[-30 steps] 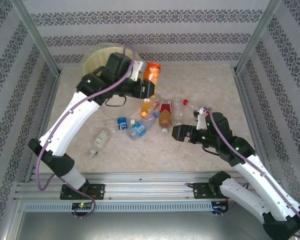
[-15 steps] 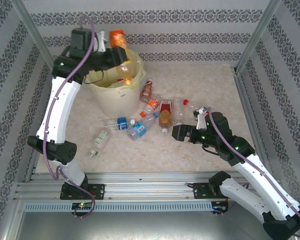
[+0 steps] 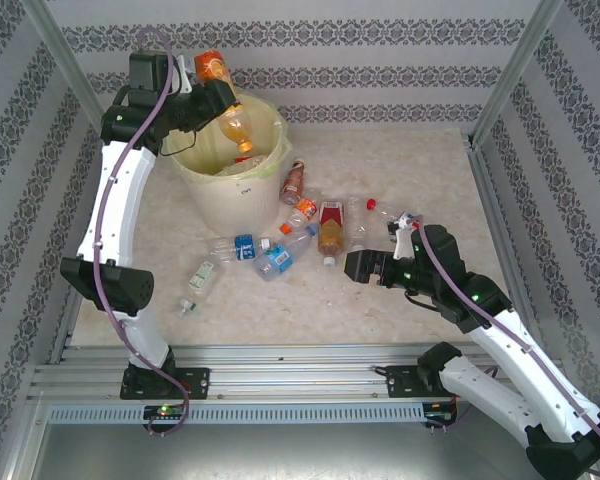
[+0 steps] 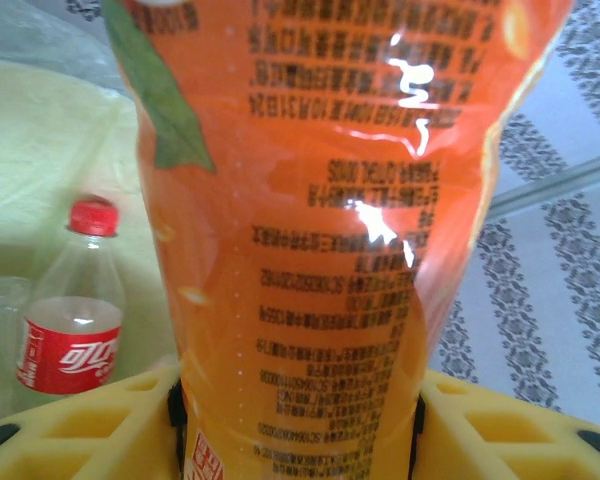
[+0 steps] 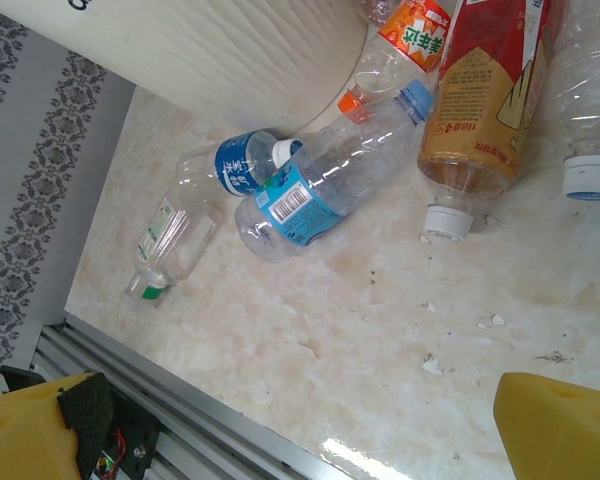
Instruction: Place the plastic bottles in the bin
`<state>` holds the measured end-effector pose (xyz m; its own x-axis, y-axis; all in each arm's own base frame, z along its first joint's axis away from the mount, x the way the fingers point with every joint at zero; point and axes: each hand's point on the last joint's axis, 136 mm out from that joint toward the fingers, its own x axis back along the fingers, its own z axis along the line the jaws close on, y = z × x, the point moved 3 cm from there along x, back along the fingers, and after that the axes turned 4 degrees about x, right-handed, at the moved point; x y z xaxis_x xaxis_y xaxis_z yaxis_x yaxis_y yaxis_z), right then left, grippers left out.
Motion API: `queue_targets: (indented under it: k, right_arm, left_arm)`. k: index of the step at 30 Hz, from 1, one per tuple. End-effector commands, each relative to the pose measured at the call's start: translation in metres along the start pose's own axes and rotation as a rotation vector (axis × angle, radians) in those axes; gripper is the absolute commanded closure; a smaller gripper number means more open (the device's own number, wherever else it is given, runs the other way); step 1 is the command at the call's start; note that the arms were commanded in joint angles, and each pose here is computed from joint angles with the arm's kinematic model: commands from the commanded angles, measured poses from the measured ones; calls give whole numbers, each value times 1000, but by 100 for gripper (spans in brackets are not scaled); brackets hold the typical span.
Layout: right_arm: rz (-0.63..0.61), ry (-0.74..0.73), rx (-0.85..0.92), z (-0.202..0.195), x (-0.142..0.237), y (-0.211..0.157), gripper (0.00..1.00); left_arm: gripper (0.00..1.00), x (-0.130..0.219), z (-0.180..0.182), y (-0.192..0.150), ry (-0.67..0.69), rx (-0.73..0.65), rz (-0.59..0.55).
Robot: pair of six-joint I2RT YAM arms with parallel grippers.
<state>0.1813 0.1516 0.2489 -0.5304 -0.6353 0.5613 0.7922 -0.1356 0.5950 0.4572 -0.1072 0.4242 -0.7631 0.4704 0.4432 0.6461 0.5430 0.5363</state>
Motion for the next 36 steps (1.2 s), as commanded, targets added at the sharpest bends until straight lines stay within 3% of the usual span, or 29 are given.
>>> queue_targets:
  k: [1,8,24,36]
  right_arm:
    - [-26,-22,10,-2,6,5,2]
    - [-25,-53,9,-8,6,3,2]
    - [-7,-70,4,-11,2,2,2]
    - [7,-99,-27,-21,-3,-3,2]
  left_arm:
    - [45,-4,5,15,31,-56,-65]
    - [45,-22,33,12,144,-167,-46]
    - [41,-47,92,-38,289,-263,154]
    - [29,-44,89,-42,293,-264,204]
